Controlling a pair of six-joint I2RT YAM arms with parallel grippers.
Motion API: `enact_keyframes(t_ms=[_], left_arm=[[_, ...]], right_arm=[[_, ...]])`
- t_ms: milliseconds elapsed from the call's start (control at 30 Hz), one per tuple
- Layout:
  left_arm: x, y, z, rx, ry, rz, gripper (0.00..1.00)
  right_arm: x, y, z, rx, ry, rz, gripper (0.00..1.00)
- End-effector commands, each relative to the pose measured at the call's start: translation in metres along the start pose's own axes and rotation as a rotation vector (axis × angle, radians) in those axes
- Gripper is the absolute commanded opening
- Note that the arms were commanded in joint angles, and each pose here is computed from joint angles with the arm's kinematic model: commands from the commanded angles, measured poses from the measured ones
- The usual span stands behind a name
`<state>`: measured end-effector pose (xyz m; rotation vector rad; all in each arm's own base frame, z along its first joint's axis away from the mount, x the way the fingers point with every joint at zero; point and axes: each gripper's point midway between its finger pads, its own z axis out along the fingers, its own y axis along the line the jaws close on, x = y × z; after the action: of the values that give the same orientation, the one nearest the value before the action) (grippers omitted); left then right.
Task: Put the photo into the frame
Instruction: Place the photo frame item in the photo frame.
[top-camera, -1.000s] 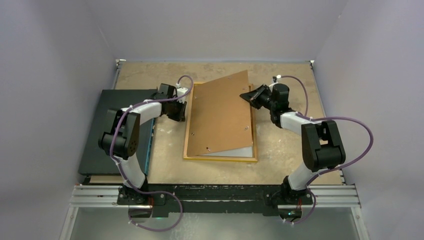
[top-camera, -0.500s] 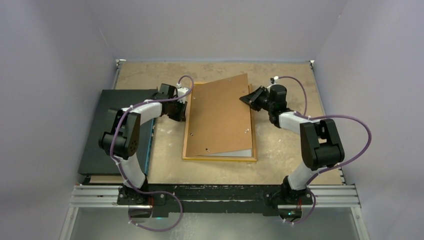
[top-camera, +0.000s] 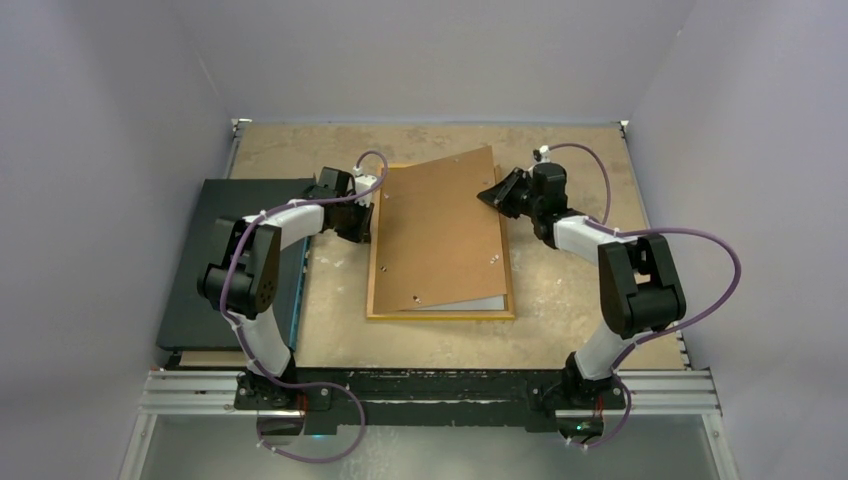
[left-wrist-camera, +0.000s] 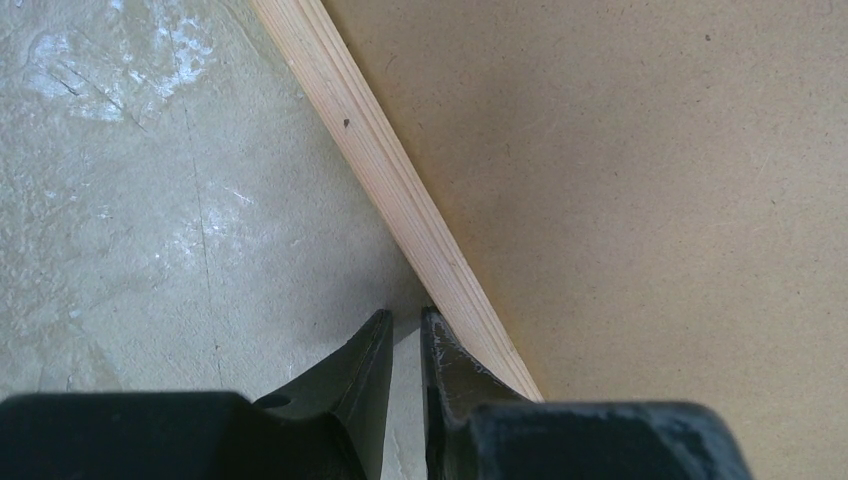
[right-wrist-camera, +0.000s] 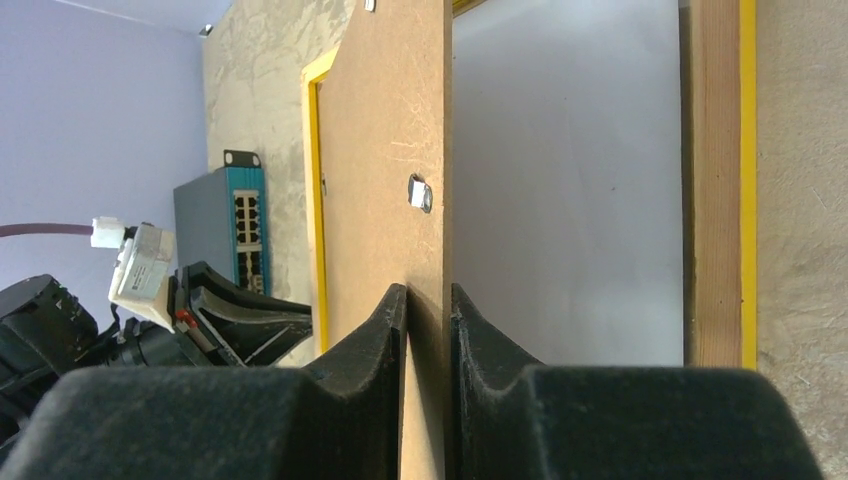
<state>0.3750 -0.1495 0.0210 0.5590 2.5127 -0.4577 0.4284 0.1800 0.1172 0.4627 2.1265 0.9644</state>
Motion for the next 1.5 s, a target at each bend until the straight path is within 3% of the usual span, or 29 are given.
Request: enact_keyframes(t_ms=[0, 200, 500, 800, 1467], left_arm=[[0.002, -0.006, 0.003, 0.031, 0.011, 0.021, 0.14], [0.0, -0.006, 0.003, 0.033, 0.01, 0.023, 0.14], [-0.004, -0.006, -0.002, 0.03, 0.008, 0.034, 0.13], [-0.003, -0.006, -0.001, 0.033, 0.012, 0.032, 0.12], [0.01, -0.014, 0.005, 0.078, 0.024, 0.023, 0.11]], right_arm=[[-0.022, 0.003, -0.001, 0.017, -0.108, -0.074, 0.08], [-0.026, 0.018, -0.003, -0.046, -0.115, -0.089, 0.0], [-0.043, 0.083, -0.027, -0.284, -0.155, -0.121, 0.0], [-0.034, 0.078, -0.013, -0.294, -0.098, -0.122, 0.0], [-0.033, 0.051, -0.004, -0.247, -0.184, 0.016, 0.0]])
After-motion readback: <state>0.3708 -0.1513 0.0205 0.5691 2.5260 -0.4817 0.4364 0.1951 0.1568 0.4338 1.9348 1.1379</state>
